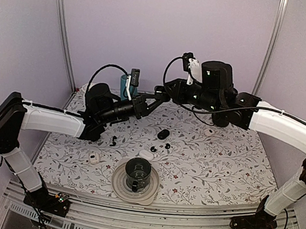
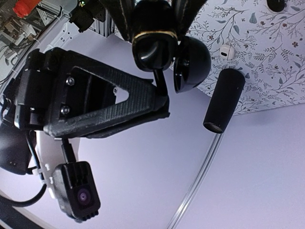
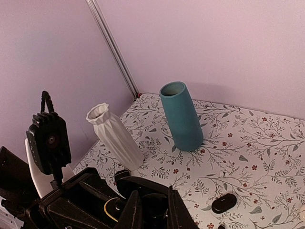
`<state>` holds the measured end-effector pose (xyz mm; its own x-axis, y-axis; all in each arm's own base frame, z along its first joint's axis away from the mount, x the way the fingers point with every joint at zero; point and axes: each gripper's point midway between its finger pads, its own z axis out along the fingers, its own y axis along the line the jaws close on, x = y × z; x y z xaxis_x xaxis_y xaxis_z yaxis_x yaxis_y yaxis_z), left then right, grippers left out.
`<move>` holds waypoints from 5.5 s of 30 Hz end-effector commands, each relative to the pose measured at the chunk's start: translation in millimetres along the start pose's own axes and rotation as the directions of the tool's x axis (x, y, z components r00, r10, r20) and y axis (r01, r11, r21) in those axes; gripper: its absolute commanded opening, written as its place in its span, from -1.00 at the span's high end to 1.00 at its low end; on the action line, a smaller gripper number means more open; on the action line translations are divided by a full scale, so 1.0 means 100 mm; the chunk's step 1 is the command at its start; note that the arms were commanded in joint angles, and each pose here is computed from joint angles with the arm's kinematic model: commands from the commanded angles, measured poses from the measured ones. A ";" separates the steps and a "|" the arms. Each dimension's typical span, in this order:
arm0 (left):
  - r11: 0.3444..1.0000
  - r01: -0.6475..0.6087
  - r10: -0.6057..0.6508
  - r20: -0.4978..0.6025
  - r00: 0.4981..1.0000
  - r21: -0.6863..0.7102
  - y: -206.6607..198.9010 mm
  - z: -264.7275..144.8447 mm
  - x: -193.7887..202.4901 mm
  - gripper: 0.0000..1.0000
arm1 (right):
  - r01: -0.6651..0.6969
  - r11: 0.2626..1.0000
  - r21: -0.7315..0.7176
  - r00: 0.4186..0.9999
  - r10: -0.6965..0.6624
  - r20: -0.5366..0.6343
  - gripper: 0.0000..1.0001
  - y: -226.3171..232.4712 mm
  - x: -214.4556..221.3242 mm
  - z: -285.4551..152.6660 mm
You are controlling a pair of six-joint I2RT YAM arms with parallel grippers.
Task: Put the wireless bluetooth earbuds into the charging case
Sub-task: Insert the right earbud into the right side groove of the charging case, then close the charging case.
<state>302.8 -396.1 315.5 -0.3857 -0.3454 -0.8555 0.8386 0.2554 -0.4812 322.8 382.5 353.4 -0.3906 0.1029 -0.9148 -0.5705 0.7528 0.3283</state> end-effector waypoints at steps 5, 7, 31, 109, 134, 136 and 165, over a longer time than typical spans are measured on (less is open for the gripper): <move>0.998 -0.068 0.068 0.058 0.996 0.001 -0.09 0.03 -0.21 1.00 | 0.003 1.000 -0.031 0.999 -0.004 -0.037 0.80 0.07 0.10 -0.02; 0.997 -0.079 0.079 0.061 0.995 -0.002 -0.08 0.03 -0.22 1.00 | 0.003 0.999 -0.035 0.999 -0.004 -0.043 0.81 0.07 0.12 -0.01; 0.979 -0.192 0.197 0.067 0.978 -0.075 0.00 -0.04 -0.31 1.00 | 0.013 0.999 -0.042 0.998 -0.015 -0.068 0.80 0.13 0.15 0.00; 0.963 -0.253 0.263 0.129 0.956 -0.088 0.01 -0.13 -0.52 1.00 | 0.023 0.995 -0.098 0.995 -0.032 -0.091 0.50 0.26 0.17 -0.07; 0.950 -0.307 0.302 0.078 0.950 0.051 -0.19 -0.27 -0.35 1.00 | -0.069 0.921 -0.384 0.997 0.048 -0.065 -0.37 0.12 -0.24 -0.51; 0.946 -0.313 0.307 0.072 0.949 0.089 -0.26 -0.28 -0.33 1.00 | -0.087 0.877 -0.473 0.995 0.055 -0.082 -0.49 0.19 -0.21 -0.56; 0.927 -0.186 0.214 -0.051 0.976 0.325 -0.50 -0.14 -0.08 1.00 | -0.146 0.572 -0.807 0.986 0.021 -0.164 -0.84 0.64 -0.03 -0.74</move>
<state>248.3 -391.1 340.4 -0.1948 -0.2284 -0.9539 0.9797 0.0018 -0.2005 245.5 388.1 379.9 -0.5528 -0.0081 -0.8333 -0.8320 -0.0500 0.5525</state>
